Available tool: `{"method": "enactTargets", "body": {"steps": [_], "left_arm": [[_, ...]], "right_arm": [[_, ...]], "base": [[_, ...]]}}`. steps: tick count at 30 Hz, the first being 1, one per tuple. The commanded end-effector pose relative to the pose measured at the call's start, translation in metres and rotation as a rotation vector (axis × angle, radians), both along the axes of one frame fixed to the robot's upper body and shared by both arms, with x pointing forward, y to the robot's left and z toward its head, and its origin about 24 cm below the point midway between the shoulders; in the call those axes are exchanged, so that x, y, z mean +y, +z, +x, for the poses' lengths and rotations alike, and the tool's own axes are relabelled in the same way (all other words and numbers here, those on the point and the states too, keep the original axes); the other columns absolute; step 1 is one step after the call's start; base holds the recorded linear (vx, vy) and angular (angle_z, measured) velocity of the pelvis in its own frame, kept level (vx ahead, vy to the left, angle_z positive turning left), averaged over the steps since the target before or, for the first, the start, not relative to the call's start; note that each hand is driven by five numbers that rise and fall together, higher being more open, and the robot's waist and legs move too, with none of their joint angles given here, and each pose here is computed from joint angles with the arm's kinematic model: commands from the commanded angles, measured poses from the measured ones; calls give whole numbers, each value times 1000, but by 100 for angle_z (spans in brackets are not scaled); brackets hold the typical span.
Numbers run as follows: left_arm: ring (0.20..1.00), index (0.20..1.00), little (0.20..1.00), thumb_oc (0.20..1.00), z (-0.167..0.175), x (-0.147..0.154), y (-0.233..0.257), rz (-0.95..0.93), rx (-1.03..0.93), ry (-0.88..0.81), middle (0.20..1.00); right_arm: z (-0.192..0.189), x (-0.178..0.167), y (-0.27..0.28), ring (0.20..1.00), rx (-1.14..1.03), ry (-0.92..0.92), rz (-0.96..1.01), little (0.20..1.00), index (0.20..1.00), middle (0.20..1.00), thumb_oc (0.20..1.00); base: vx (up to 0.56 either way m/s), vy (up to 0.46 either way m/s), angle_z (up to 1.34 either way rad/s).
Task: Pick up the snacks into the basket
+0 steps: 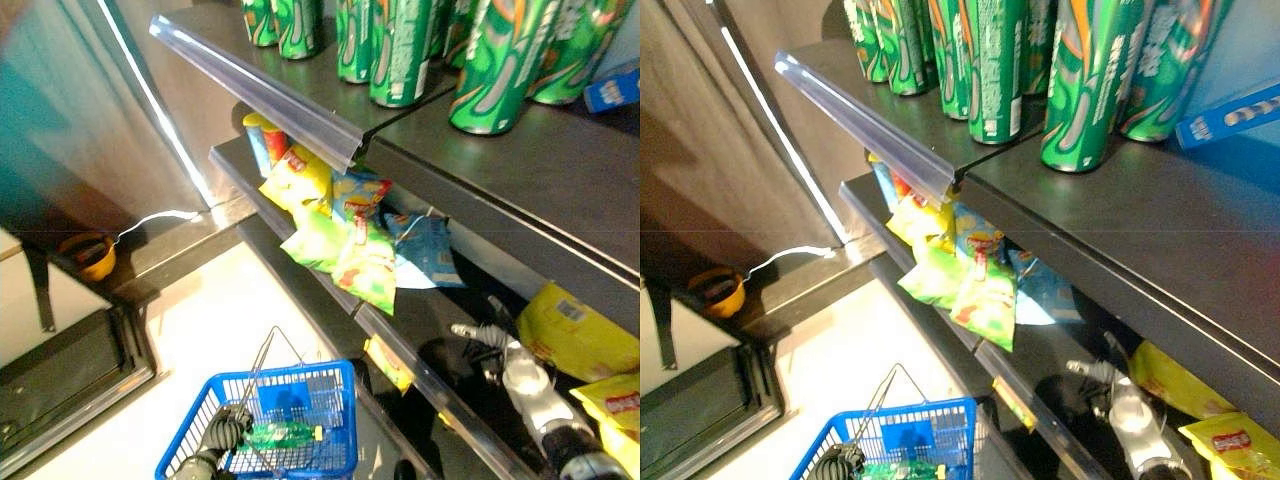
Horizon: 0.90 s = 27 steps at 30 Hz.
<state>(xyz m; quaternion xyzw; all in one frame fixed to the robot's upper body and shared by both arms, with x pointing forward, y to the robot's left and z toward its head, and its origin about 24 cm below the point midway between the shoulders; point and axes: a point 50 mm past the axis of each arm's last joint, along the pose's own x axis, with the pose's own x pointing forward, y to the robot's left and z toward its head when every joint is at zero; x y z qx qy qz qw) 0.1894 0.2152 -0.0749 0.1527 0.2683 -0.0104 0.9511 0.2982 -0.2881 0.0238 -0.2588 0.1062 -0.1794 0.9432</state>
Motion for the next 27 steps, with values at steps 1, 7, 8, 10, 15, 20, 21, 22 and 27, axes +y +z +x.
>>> {"method": "enactTargets", "body": {"steps": [1, 7, 8, 10, 15, 20, 21, 22, 27], "left_arm": [[200, 200, 200, 200, 45, 11, 62, 35, -332, -66, 200], [200, 200, 200, 200, 44, 12, 62, 40, -323, -71, 200], [200, 200, 200, 200, 42, 16, 62, 44, -320, -72, 200], [200, 200, 200, 200, 40, 18, 62, 47, -316, -68, 200], [200, 200, 200, 200, 36, 24, 59, 56, -293, -56, 200], [200, 200, 200, 200, 32, 28, 56, 71, -278, -34, 200], [200, 200, 200, 200, 31, 30, 56, 77, -277, -27, 200], [200, 200, 200, 200, 30, 33, 56, 83, -276, -9, 200], [200, 200, 200, 200, 27, 43, 56, 108, -267, 31, 200]], "right_arm": [[-1, -4, 6, 1000, -53, -53, 3, 1000, 1000, 1000, 1000], [-25, -34, -9, 1000, 0, -183, 24, 1000, 1000, 1000, 1000], [-30, -45, -10, 1000, 24, -213, 8, 1000, 1000, 1000, 1000], [-34, -52, -10, 1000, 31, -237, 4, 1000, 1000, 1000, 1000], [-45, -69, -9, 1000, 30, -293, 28, 1000, 1000, 1000, 1000], [-53, -54, -16, 1000, 18, -225, 65, 1000, 1000, 1000, 1000], [-54, -48, -18, 1000, 9, -209, 84, 1000, 1000, 1000, 1000], [-58, -40, -23, 1000, 6, -191, 111, 1000, 1000, 1000, 1000], [-66, -29, -19, 1000, -39, -136, 153, 1000, 1000, 1000, 1000]], "base": [[12, -38, 28], [55, -18, 32], [33, 11, 3], [6, 5, -2], [0, 28, -6], [-3, 31, -16], [11, 27, -20], [8, 22, -19], [-2, 18, -15]]}}
